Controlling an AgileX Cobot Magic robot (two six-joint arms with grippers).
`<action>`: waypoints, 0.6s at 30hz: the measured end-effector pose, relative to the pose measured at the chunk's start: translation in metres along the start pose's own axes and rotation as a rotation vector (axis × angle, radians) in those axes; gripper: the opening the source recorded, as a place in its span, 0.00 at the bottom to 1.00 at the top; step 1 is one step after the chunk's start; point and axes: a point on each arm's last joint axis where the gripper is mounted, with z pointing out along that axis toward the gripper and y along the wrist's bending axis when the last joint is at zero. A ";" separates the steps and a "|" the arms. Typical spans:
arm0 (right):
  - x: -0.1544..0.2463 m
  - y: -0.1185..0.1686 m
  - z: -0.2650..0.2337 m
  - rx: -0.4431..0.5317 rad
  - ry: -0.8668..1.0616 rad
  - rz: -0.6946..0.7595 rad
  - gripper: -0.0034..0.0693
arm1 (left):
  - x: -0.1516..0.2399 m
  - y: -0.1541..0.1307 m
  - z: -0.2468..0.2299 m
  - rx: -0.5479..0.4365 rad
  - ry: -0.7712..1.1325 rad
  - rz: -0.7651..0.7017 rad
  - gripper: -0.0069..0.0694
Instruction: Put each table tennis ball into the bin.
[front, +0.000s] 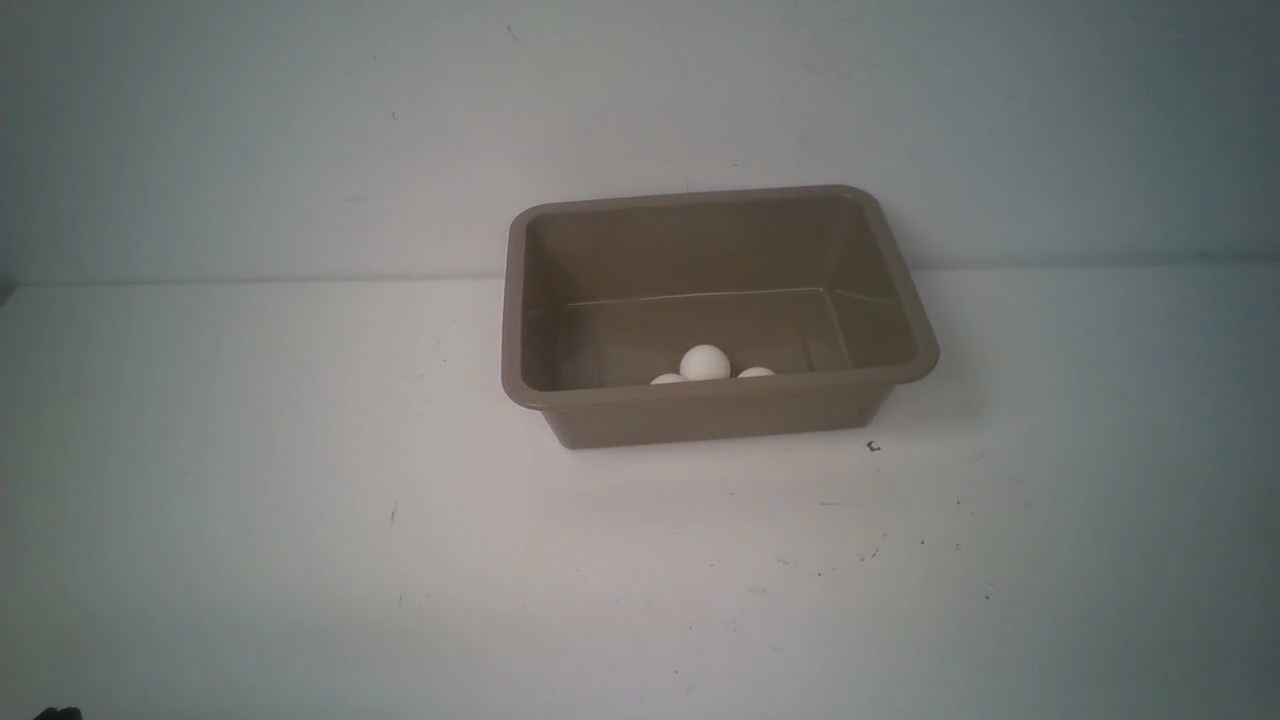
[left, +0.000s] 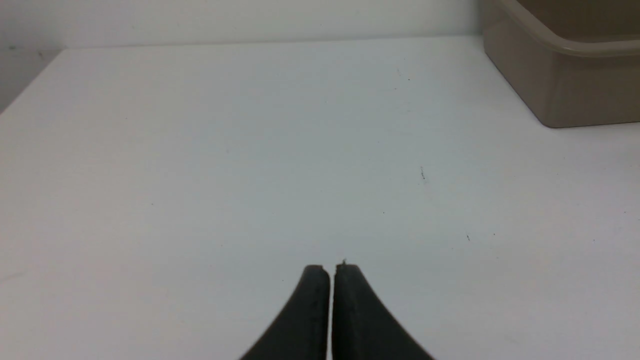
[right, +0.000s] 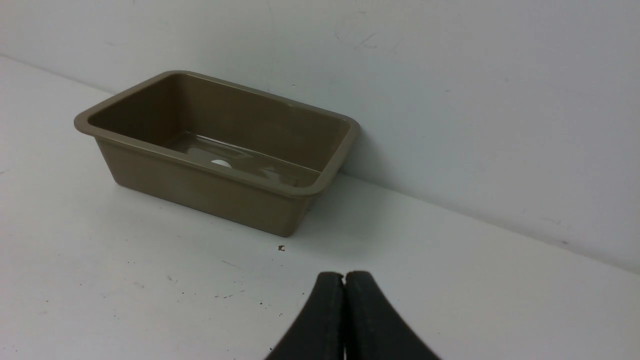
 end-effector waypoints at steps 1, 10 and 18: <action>0.000 0.000 0.000 0.000 0.000 0.000 0.03 | 0.000 0.000 0.000 0.000 0.000 0.000 0.08; 0.000 0.000 0.000 0.000 0.000 0.000 0.03 | 0.000 0.000 0.000 0.000 0.001 0.000 0.08; 0.000 -0.001 0.000 0.014 -0.002 -0.014 0.03 | 0.000 0.000 0.000 0.000 0.001 0.000 0.08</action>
